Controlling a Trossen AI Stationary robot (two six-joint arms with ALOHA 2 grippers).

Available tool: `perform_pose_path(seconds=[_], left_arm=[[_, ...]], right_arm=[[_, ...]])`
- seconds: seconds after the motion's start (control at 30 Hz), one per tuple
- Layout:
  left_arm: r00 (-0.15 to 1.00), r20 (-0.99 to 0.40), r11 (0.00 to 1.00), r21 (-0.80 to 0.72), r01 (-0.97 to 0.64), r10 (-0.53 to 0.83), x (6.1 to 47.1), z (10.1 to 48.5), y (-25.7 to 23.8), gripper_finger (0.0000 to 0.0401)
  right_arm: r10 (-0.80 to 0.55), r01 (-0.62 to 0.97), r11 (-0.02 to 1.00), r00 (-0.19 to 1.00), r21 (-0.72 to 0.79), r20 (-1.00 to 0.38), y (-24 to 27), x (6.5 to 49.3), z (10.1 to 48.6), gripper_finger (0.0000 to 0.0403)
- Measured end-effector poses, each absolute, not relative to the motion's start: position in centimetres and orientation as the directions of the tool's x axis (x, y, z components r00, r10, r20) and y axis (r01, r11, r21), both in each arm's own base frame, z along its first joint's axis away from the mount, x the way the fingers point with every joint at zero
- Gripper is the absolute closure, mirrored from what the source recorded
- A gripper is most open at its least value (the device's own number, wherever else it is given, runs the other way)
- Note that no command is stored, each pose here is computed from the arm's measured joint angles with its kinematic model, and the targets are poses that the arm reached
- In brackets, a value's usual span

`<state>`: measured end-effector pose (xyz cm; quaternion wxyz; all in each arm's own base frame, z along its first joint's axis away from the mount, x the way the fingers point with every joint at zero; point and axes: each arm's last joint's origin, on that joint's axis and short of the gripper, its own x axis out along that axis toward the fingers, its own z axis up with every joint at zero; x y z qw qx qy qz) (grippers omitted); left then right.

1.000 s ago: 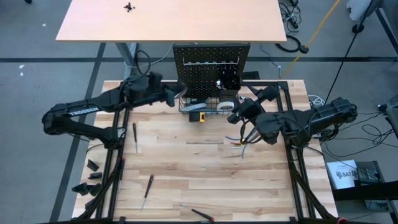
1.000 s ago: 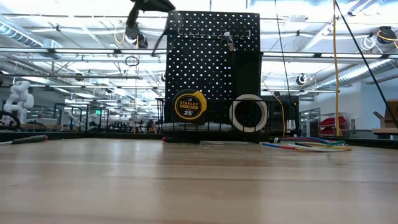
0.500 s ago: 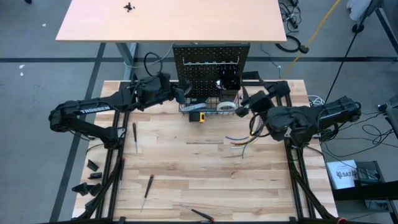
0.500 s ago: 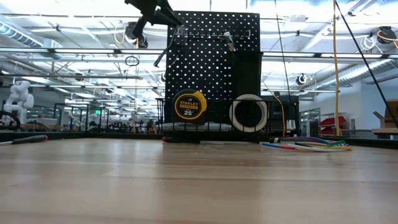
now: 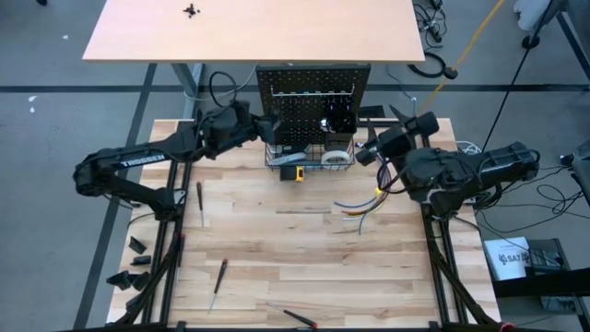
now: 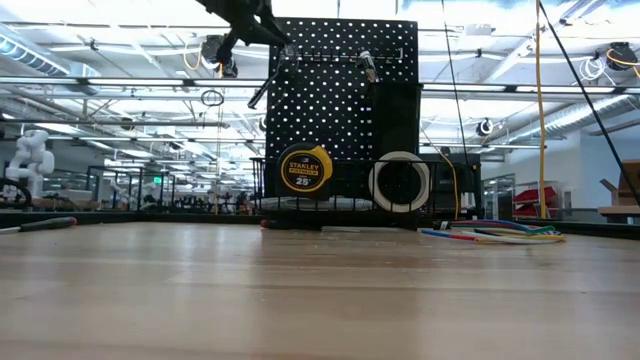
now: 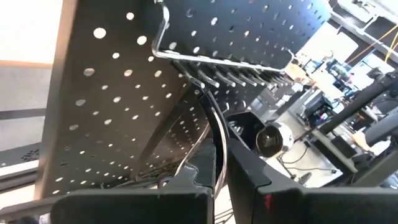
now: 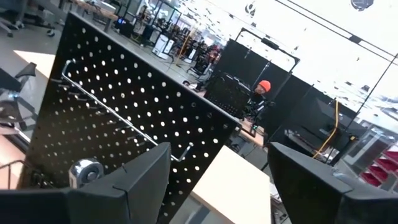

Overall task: Hang tools onto peg board
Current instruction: Hang the safety glasses on the pegboard

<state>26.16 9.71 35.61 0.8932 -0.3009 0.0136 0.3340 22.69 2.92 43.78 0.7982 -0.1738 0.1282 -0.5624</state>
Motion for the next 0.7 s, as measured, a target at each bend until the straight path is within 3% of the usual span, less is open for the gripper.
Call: perform_pose_path(seconds=[0.7], left_arm=[[0.79,-0.222,0.611,-0.527,-0.59,0.571,27.6,35.4,10.2,0.0381]], right_arm=[[-0.94,0.845,0.317,0.339,-0.43,-0.028,1.9,22.8,43.1,0.014]])
